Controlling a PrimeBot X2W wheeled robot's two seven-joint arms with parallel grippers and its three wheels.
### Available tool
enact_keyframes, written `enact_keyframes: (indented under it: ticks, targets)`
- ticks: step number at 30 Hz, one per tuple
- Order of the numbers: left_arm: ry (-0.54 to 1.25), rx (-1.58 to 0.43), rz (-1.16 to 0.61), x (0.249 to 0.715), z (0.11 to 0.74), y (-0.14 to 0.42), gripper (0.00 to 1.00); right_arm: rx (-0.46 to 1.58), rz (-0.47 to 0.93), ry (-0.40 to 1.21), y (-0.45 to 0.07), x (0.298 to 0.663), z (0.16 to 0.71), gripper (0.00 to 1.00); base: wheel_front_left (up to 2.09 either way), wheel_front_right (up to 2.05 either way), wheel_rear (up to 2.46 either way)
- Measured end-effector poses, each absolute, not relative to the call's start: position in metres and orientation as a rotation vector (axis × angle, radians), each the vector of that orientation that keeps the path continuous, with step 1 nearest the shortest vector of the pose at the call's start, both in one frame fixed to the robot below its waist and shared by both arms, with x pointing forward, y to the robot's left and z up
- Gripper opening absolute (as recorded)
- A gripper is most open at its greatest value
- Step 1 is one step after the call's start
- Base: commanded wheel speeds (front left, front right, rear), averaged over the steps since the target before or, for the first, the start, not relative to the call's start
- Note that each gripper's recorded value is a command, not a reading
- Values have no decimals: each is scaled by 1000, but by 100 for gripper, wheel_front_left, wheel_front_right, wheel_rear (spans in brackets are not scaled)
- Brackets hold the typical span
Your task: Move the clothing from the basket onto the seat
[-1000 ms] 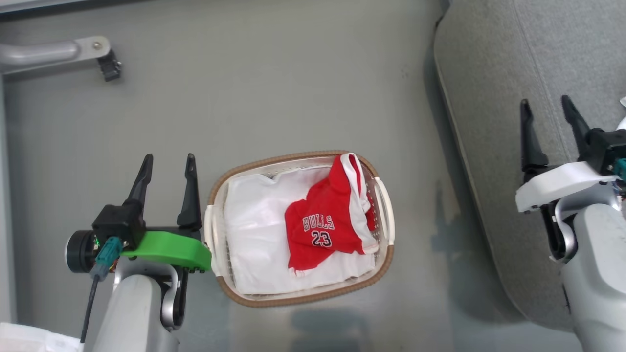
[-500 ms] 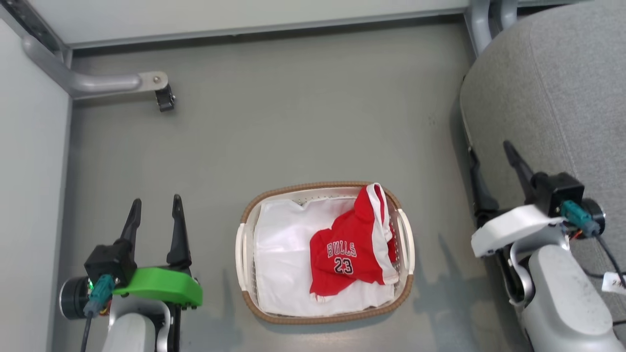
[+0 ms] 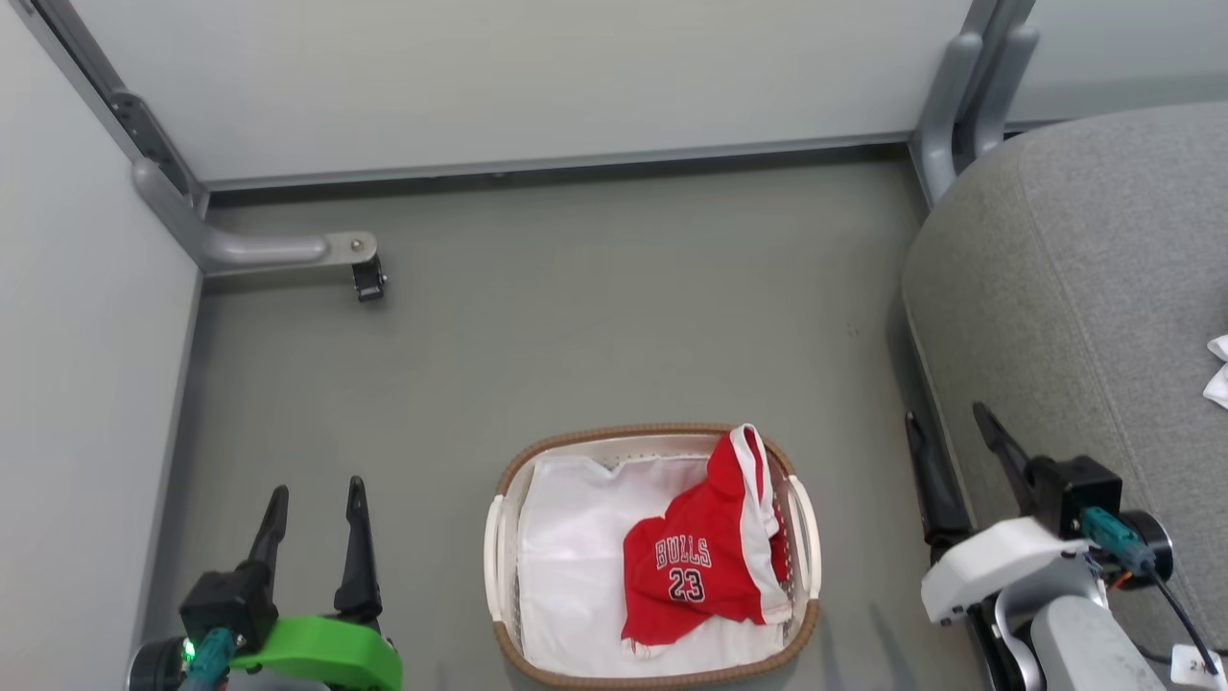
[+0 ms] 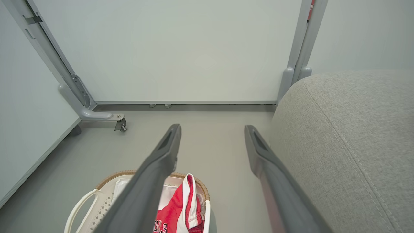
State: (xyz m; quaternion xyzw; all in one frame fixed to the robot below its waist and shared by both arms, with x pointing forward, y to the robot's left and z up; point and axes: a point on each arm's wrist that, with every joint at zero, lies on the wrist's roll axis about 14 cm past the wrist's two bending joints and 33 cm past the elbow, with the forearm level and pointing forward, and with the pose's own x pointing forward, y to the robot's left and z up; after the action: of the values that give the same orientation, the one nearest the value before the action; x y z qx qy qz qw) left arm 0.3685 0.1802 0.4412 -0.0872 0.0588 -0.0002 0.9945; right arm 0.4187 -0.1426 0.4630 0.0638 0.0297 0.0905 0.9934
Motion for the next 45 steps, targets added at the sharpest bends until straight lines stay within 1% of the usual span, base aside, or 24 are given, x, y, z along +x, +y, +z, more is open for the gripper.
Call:
enact_keyframes:
  ticks: [6,12,21,29,36,45]
  targets:
    - [95,-179,2,351,449,181,100,138,173,69,-143,396,461,100,0,0,0]
    - [96,-188,-3,334,449,180,100,141,173,67,-142,382,463,100,0,0,0]
    - [125,-202,-40,332,441,167,100,141,170,60,-144,381,464,100,0,0,0]
    - [170,-218,-116,352,429,141,100,142,185,17,-140,403,477,100,0,0,0]
    - [198,-223,-225,387,419,107,100,147,186,-44,-141,437,491,100,0,0,0]
    - [302,-230,-365,419,379,61,100,156,169,-53,-147,472,480,100,0,0,0]
